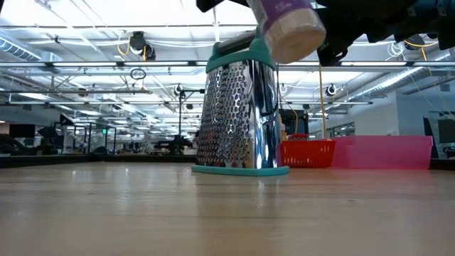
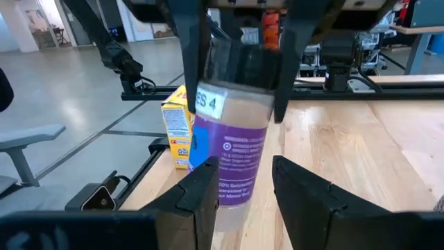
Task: Pick & Place Kitchen Items
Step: Put the purple seasoning bottle into the orange bin
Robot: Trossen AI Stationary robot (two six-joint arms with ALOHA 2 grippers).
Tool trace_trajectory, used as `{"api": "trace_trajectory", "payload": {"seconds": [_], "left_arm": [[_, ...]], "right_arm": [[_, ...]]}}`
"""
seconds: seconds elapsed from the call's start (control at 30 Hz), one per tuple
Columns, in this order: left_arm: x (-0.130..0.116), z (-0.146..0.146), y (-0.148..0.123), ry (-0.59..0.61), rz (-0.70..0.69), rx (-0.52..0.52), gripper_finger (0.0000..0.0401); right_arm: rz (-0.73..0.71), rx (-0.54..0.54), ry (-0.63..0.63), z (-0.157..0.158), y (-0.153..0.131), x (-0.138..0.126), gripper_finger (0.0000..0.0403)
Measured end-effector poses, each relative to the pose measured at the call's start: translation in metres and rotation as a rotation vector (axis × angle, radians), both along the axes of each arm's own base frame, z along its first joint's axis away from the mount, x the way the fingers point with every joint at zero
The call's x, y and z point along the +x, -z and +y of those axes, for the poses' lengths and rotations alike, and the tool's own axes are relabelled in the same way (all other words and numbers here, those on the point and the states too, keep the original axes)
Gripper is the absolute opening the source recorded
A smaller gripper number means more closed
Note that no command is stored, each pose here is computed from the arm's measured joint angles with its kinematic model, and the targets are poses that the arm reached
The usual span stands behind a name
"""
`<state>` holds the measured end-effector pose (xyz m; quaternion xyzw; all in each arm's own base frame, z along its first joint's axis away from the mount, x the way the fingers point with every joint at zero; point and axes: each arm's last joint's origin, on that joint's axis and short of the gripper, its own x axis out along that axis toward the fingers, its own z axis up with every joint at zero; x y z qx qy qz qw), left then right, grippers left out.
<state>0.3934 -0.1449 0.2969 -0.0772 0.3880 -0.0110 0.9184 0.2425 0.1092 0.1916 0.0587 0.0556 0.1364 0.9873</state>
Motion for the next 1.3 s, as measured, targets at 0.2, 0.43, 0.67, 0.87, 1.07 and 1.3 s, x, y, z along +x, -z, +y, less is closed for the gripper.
{"api": "trace_trajectory", "payload": {"seconds": [0.2,0.43,0.67,0.87,1.07,1.3], "left_arm": [[0.004,0.006,-0.001,0.013,-0.011,-0.007,0.021],[0.006,0.005,-0.008,0.04,-0.051,0.003,0.0204],[0.006,0.007,-0.007,0.037,-0.05,0.012,0.021],[0.007,0.008,-0.008,0.027,-0.056,0.034,0.0206],[0.007,0.008,-0.007,0.027,-0.054,0.041,0.0212],[0.01,0.007,-0.001,0.034,-0.039,0.042,0.0207]], "right_arm": [[0.024,-0.009,0.004,-0.001,0.003,0.0,0.0142],[0.031,0.038,0.006,-0.001,0.002,0.0,0.0171],[0.046,0.075,-0.024,0.001,-0.001,0.002,0.0206],[0.042,0.074,-0.062,0.008,-0.008,0.004,0.0224],[0.039,0.081,-0.063,0.009,-0.008,0.004,0.0225],[0.065,0.068,-0.054,0.02,-0.005,0.027,0.0223]]}}
